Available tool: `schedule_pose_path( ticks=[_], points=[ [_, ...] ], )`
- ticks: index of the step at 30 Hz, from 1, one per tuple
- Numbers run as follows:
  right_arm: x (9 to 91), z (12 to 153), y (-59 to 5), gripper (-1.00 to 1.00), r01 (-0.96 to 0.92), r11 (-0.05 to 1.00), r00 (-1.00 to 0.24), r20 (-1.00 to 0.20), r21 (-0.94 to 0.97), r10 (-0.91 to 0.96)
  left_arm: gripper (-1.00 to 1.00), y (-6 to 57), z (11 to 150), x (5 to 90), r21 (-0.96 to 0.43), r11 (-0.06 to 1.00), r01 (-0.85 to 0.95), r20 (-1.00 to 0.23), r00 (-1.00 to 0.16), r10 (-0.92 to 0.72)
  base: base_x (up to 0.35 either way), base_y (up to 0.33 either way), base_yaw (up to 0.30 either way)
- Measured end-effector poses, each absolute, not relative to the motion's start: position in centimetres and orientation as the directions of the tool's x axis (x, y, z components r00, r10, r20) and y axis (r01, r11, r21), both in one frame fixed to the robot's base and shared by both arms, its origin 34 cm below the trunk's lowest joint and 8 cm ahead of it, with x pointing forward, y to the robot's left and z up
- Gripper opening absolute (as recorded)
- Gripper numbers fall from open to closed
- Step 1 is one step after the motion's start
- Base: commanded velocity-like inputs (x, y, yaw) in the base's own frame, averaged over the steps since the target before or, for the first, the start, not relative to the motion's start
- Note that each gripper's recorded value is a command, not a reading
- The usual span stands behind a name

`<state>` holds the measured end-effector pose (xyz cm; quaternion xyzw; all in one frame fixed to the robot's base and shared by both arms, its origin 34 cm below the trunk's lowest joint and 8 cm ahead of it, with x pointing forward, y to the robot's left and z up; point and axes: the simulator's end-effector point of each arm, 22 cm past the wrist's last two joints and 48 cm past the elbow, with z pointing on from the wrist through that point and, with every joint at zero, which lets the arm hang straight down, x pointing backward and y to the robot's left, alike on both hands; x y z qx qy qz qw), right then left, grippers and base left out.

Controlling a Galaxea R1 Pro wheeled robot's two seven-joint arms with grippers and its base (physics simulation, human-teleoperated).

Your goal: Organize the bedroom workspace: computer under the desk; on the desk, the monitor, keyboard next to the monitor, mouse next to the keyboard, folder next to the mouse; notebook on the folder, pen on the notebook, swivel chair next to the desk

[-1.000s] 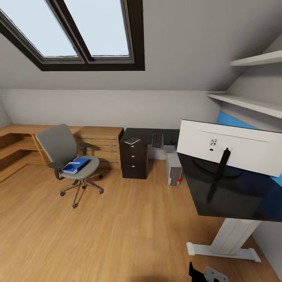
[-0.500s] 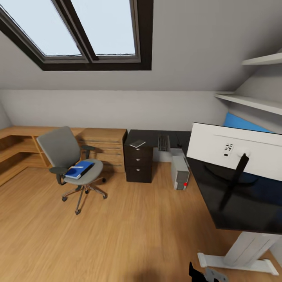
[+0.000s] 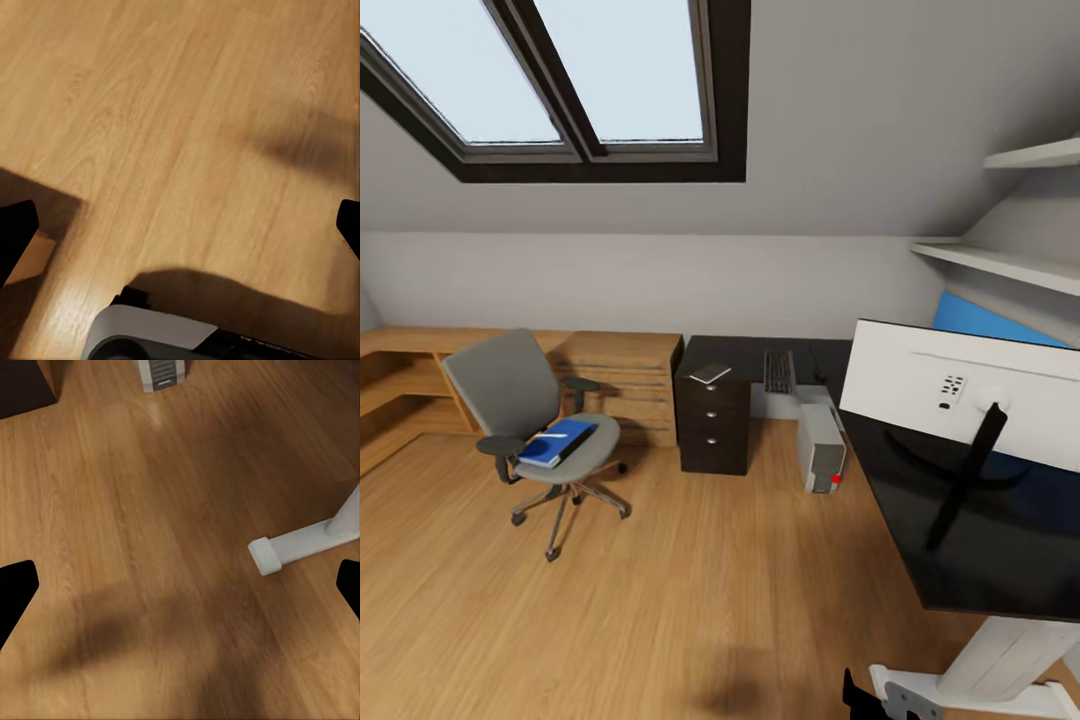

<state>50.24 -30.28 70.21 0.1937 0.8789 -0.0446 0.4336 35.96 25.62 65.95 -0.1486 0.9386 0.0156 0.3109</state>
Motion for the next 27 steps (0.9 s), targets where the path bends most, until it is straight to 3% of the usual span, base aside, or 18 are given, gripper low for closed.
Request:
schedule_pose_path(
  ticks=[27],
  points=[
    [49.7, 71.6, -30.2, 1.0, 0.379, 0.921, -0.547, -0.781, 0.092, 0.302, 1.0, 25.3, 66.8, 34.6, -0.072, 0.957, -0.281, -0.575, -0.773, -0.27, 0.001, 0.0, -0.002]
  ],
)
